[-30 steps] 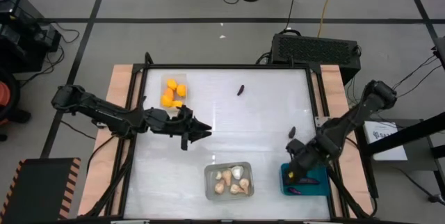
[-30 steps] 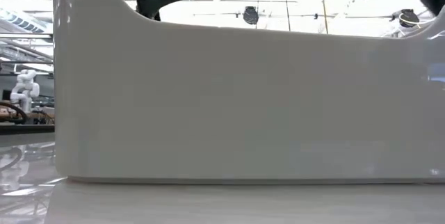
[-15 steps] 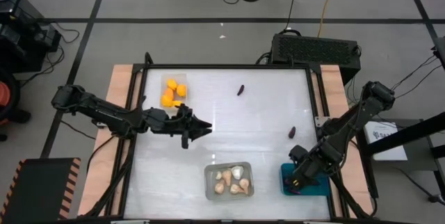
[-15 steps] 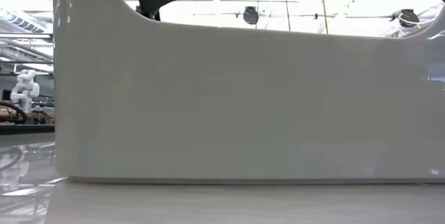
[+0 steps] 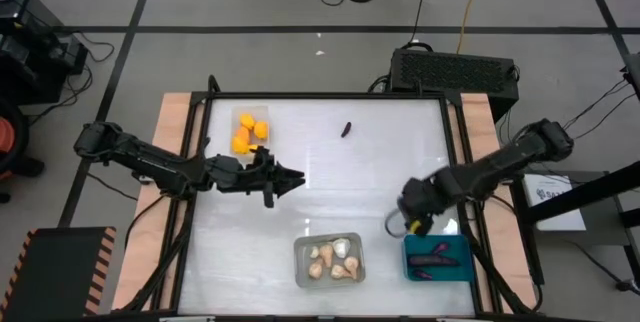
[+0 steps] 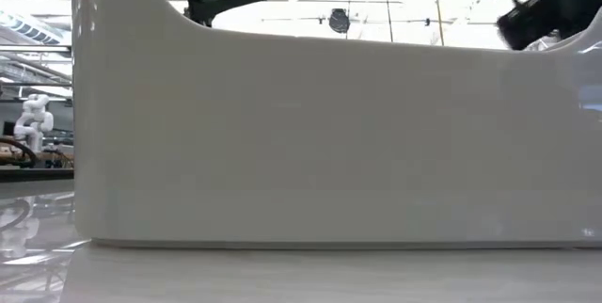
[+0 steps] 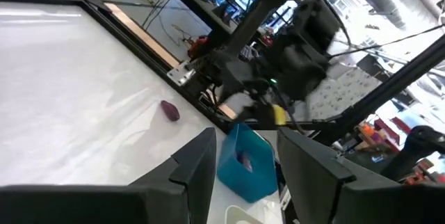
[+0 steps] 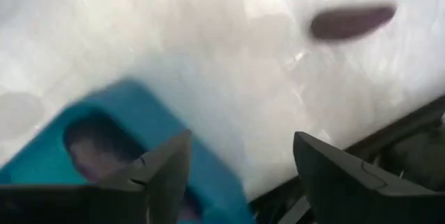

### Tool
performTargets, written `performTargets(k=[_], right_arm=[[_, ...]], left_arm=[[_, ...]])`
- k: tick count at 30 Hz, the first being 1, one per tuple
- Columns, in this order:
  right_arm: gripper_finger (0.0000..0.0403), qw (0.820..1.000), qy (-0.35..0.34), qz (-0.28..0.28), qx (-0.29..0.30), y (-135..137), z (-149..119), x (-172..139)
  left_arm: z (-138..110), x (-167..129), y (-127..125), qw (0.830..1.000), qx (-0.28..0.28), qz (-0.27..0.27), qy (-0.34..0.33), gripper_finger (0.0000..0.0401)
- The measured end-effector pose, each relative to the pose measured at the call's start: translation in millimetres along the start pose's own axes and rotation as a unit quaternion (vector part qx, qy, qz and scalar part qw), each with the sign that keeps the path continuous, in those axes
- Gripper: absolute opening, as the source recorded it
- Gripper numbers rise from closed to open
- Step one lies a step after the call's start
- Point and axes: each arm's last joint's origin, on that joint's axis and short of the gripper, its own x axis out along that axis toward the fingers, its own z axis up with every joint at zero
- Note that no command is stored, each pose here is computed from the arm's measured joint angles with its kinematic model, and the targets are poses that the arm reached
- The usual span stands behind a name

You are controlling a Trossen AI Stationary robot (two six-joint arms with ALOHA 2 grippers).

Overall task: Sort produce into baskets
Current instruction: Put the eggplant into the blue bin

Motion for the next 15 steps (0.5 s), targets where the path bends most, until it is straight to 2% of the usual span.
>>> performTargets(k=[6,11,15], right_arm=[[0.0269,0.998,-0.032,0.008,0.046,-33.5,30.8,16.8],[0.0279,0.993,-0.055,0.039,0.095,-53.6,40.1,44.2],[0.0278,0.990,-0.061,0.040,0.120,-64.6,44.2,58.8]], left_arm=[[-3.7,-1.1,-3.1,1.000,-0.017,-0.005,0.010,0.0160],[-9.1,-3.1,-8.8,0.999,-0.030,-0.016,0.022,0.0160],[-12.6,-4.6,-11.8,0.999,-0.040,-0.014,0.023,0.0160]])
